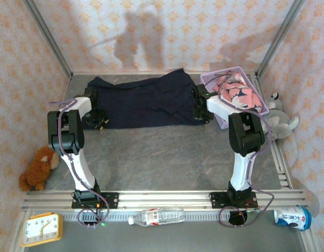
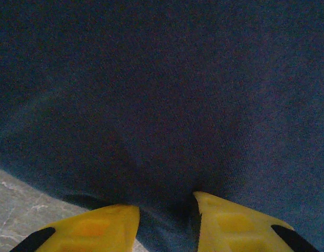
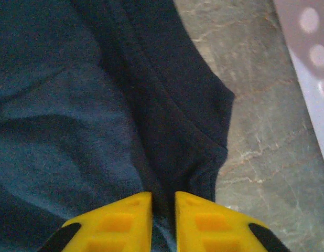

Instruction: Fold and stack the mixed laundry pile

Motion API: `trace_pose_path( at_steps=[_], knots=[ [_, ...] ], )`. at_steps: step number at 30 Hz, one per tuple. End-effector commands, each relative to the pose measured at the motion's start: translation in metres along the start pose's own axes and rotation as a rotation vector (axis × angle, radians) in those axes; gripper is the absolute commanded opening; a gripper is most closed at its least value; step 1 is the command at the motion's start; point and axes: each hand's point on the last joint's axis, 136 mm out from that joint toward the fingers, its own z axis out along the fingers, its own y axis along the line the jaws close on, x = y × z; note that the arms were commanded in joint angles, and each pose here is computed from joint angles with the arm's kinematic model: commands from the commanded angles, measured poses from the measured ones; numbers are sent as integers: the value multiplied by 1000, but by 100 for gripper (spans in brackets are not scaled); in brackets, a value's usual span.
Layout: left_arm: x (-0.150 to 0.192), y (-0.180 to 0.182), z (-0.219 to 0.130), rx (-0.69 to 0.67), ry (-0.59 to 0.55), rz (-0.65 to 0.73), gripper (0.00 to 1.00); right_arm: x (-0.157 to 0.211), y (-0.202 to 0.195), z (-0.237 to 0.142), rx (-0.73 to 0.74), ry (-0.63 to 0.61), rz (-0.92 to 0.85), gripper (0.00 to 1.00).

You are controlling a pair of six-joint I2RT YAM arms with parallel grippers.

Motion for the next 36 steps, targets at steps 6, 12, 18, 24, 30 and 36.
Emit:
trace_pose_path(
  at_steps=[6,12,18,24,30,36],
  knots=[
    [-7,29,19,-152,-10,37,33,-3,-32,-20,153,-29,-126,0],
    [-18,27,7,-188,-44,126,33,-6,-53,-30,277,-29,-210,0],
    [-12,15,-12,-151,-49,185,37,-5,-32,-31,155,-22,-165,5],
    [8,-19,-48,26,-62,173,45,-9,8,-53,-45,-56,-71,32],
    [24,-58,-52,119,-67,180,44,-17,46,-39,-119,-35,-4,32],
    [39,-70,-14,88,-28,176,40,-18,52,-3,-92,14,65,33]
  ],
)
